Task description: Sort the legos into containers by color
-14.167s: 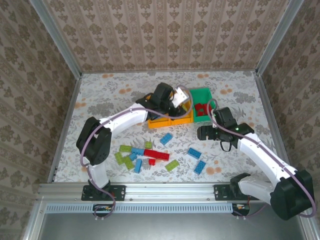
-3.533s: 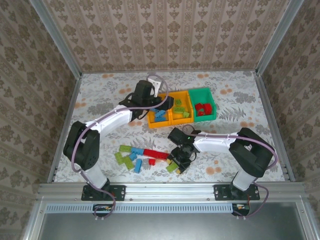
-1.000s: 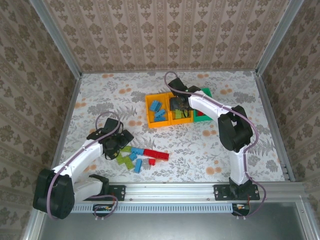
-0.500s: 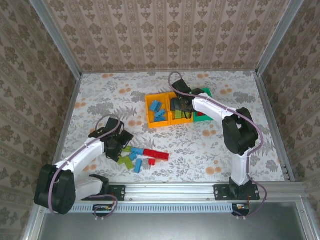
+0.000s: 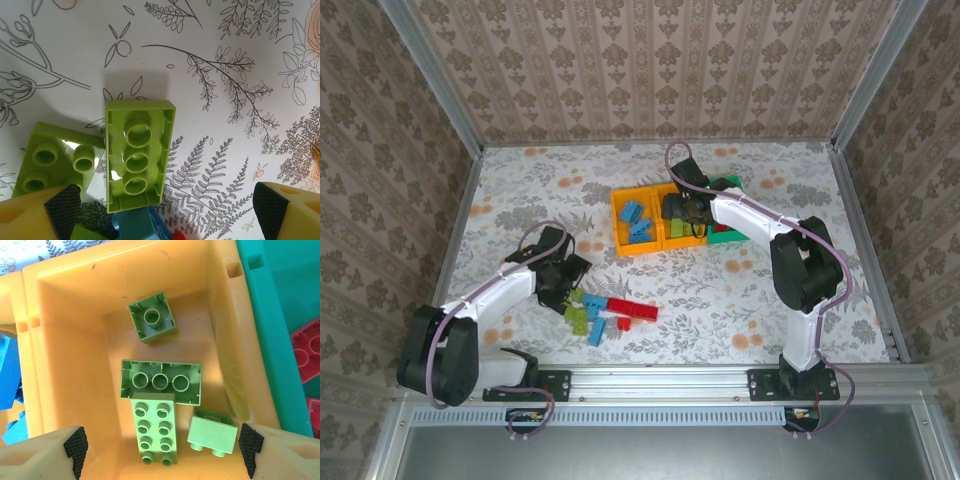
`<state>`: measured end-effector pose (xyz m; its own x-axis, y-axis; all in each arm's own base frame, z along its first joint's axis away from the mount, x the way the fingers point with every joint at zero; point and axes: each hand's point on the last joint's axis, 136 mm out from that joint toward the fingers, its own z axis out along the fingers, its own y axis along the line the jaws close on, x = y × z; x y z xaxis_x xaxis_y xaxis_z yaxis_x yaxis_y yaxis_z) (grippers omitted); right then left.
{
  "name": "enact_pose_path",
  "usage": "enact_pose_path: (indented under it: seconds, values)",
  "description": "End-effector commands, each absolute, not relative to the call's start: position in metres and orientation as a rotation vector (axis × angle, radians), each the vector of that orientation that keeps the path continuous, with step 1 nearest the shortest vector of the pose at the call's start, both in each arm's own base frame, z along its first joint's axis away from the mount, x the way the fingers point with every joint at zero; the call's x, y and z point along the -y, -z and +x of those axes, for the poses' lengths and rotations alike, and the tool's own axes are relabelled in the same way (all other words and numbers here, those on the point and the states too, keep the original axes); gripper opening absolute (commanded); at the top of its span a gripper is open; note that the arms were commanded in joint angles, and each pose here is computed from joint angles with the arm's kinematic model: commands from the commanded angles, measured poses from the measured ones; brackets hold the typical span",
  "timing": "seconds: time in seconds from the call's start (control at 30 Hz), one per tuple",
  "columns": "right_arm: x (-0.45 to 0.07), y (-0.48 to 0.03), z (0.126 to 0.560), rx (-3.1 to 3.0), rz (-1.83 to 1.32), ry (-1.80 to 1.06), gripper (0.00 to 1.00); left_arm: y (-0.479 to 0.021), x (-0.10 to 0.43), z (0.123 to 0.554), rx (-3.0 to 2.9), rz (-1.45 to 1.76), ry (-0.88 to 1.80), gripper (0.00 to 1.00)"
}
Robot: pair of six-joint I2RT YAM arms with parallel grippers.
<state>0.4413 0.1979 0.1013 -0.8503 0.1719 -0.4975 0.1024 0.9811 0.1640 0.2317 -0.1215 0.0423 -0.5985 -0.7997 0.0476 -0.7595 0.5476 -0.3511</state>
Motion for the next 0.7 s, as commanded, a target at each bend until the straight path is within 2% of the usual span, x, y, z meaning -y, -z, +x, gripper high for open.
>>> enact_pose_path:
  seconds: [0.0, 0.43, 0.67]
  values:
    - [-0.183, -0.092, 0.433, -2.635, 0.249, -0.166, 0.84, -0.039, 0.124, 0.242, -2.636, -1.375, 0.527, 0.93]
    - [-0.166, -0.087, 0.423, -2.643, 0.290, -0.121, 0.84, -0.034, 0.112, 0.302, -2.644, -1.242, 0.493, 0.96]
    - [-0.159, -0.090, 0.418, -2.638, 0.300, -0.096, 0.84, -0.031, 0.082, 0.307, -2.671, -1.181, 0.396, 0.98]
